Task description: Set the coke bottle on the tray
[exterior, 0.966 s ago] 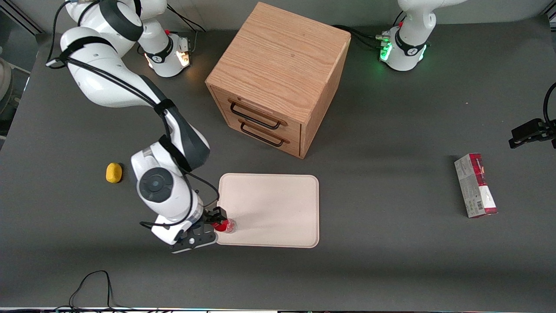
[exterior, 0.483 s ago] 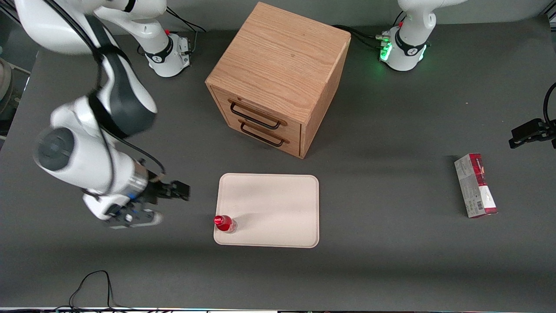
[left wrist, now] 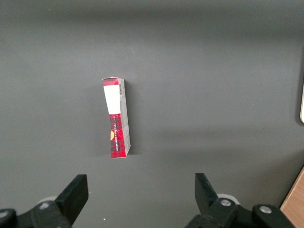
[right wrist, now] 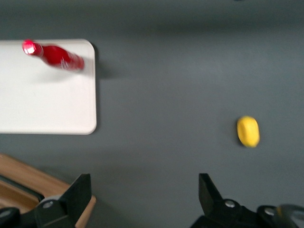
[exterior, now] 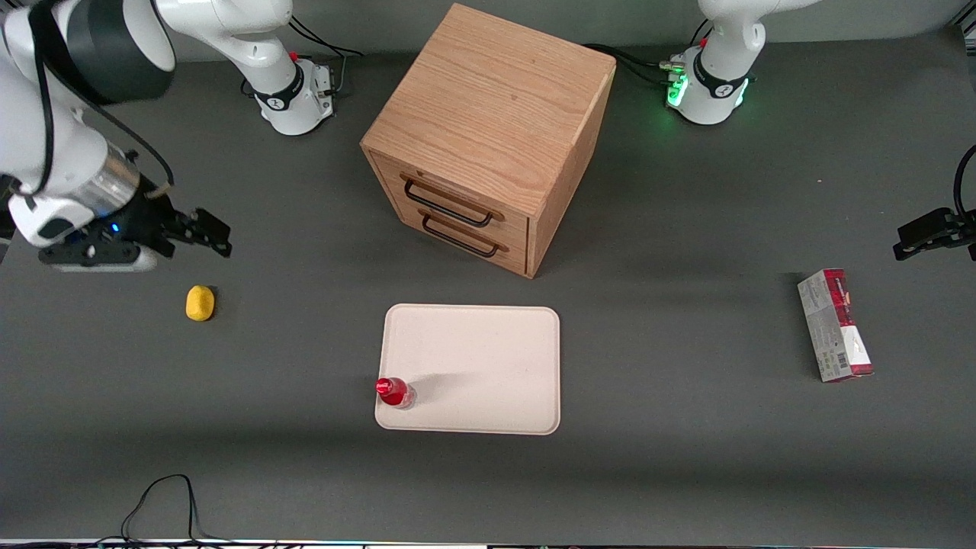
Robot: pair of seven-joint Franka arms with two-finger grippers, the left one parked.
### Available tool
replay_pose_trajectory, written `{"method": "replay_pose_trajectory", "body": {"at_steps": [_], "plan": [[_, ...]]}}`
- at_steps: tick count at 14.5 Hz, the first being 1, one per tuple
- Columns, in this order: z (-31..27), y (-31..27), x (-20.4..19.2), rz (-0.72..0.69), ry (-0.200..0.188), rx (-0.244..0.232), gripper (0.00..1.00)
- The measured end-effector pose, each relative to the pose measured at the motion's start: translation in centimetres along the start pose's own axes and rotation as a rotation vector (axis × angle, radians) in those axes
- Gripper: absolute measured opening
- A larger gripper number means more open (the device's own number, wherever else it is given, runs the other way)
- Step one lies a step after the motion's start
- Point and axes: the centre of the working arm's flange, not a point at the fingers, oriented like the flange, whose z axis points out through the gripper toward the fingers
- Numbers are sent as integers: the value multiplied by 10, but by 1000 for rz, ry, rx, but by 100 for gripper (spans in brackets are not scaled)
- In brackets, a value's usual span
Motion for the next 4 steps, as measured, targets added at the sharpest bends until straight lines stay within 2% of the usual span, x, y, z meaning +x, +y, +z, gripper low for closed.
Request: {"method": "replay_pose_trajectory", "body": {"at_steps": [4], "plan": [[-18,22,-11,29,2,0,100]]}}
